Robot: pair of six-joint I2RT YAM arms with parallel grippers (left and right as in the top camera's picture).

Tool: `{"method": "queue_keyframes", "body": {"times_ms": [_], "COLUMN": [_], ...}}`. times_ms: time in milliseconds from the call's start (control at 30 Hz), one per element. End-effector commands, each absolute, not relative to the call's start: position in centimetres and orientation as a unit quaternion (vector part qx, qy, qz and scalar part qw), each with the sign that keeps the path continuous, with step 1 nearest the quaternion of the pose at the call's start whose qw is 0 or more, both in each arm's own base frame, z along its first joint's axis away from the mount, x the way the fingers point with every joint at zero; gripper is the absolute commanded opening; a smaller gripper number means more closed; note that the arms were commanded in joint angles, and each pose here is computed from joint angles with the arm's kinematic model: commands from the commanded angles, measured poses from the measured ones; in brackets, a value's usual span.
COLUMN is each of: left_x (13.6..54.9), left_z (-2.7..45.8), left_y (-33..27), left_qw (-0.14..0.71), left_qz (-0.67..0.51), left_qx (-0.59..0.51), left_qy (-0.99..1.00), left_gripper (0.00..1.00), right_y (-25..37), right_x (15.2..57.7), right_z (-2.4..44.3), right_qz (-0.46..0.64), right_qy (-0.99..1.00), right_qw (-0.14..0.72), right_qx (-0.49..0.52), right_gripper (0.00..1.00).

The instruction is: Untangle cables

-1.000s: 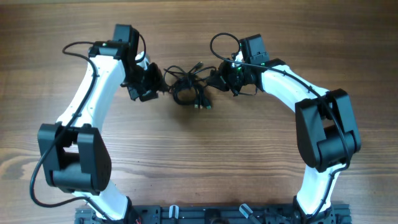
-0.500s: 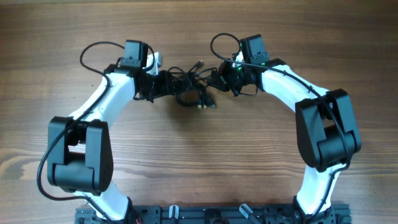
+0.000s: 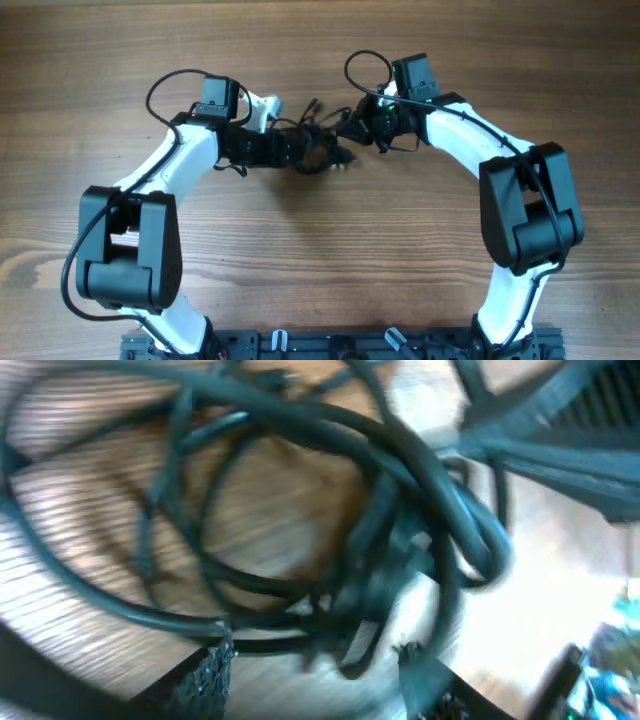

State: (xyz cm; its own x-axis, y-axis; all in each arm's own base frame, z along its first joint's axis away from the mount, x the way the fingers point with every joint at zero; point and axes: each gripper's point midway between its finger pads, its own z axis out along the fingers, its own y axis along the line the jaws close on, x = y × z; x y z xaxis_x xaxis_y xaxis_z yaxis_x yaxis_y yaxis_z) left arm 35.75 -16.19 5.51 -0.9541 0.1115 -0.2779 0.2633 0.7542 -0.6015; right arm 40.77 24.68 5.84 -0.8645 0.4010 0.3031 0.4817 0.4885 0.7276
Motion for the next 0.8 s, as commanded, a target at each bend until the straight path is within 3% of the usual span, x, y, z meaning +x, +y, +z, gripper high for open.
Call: {"method": "queue_keyframes", "body": {"times_ms": [0, 233, 267, 400, 633, 767], "left_x": [34.7, 34.8, 34.9, 35.2, 35.2, 35.3], "left_z": [5.7, 5.5, 5.4, 4.6, 4.2, 4.0], "left_y": [-17.3, -17.2, -17.0, -16.2, -16.2, -16.2], "left_qw": [0.11, 0.114, 0.115, 0.117, 0.123, 0.128], "left_qz": [-0.37, -0.366, -0.358, -0.326, -0.326, -0.326], "left_qx": [0.141, 0.147, 0.147, 0.143, 0.145, 0.146], "left_qy": [0.912, 0.912, 0.915, 0.927, 0.926, 0.925], "left_gripper": [0.57, 0.57, 0.55, 0.22, 0.05, 0.04], "right_y": [24.6, 25.3, 25.6, 26.5, 28.2, 28.8], "right_x": [40.9, 40.4, 40.3, 40.0, 39.3, 38.7], "right_z": [6.0, 6.0, 6.0, 6.2, 7.7, 8.7], "right_qz": [-0.445, -0.438, -0.437, -0.438, -0.461, -0.474], "right_qy": [-0.853, -0.833, -0.83, -0.822, -0.791, -0.771], "right_qw": [0.062, 0.098, 0.105, 0.117, 0.171, 0.21], "right_qx": [-0.267, -0.323, -0.332, -0.344, -0.364, -0.368], "right_gripper": [0.04, 0.04, 0.04, 0.04, 0.04, 0.04]}}
